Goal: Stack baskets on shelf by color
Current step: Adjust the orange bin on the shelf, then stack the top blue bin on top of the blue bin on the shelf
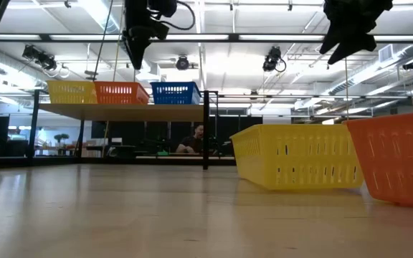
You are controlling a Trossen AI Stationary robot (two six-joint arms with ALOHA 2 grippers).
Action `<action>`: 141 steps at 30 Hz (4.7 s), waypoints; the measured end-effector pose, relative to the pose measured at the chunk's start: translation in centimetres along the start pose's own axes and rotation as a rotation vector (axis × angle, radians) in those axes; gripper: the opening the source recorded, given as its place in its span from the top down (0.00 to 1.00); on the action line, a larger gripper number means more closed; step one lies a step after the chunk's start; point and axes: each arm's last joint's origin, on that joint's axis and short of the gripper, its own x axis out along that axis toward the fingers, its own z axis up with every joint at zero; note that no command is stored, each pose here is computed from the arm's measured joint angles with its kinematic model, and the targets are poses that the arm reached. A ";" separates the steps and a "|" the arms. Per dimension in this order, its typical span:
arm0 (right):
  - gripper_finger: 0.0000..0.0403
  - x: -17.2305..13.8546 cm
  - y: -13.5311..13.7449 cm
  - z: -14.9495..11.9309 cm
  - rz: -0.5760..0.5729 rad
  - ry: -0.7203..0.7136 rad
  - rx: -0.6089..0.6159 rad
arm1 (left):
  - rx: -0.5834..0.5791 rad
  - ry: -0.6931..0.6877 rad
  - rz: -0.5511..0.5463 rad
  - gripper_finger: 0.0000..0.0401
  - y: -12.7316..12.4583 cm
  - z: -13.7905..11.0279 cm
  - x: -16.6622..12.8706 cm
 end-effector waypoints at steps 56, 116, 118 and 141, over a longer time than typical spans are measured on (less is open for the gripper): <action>0.39 0.0 0.2 -0.1 0.072 0.029 0.067 | 0.251 0.054 -0.025 0.67 -0.3 2.1 3.3; 0.92 21.5 9.2 -3.0 0.182 0.502 0.385 | -0.148 -0.891 -0.557 0.71 -17.0 -5.4 -18.2; 0.96 21.0 9.5 -2.5 0.286 0.493 0.309 | -0.157 -0.899 -0.555 0.71 -16.9 -5.3 -18.2; 0.94 6.7 9.3 12.7 0.218 0.020 -0.226 | -0.387 -1.122 -0.610 0.71 -15.5 -3.4 -20.0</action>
